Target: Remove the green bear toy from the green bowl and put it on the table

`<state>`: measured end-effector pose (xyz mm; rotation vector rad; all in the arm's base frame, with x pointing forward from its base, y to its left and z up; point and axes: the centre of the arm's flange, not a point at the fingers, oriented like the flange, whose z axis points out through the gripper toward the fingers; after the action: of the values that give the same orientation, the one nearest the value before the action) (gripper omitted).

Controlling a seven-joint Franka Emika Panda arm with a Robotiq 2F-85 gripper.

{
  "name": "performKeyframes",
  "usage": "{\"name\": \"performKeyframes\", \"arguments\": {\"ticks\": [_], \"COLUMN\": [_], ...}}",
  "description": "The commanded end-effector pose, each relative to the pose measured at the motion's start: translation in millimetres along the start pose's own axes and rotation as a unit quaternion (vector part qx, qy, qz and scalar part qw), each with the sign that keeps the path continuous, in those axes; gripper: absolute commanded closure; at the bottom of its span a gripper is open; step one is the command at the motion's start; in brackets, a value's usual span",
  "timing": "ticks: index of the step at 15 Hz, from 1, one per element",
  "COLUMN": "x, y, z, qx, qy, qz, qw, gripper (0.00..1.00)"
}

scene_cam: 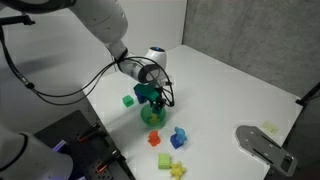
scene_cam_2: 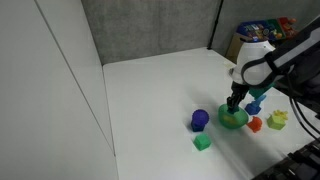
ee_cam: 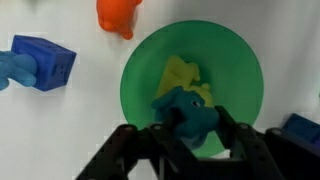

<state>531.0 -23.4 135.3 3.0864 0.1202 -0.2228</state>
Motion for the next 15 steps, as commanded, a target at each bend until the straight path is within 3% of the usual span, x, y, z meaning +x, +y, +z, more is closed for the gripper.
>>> {"name": "performKeyframes", "arguments": {"ticks": [1, 8, 15], "x": [17.2, 68.4, 72.2], "y": [-3.1, 30.7, 85.3], "z": [-53.4, -97.6, -62.6], "qx": [0.026, 0.0, -0.013], "qy": [0.003, 0.049, 0.041], "qz": [0.0, 0.036, 0.076], "qw": [0.9997, 0.9982, 0.9962], "gripper": [0.85, 0.88, 0.87]}}
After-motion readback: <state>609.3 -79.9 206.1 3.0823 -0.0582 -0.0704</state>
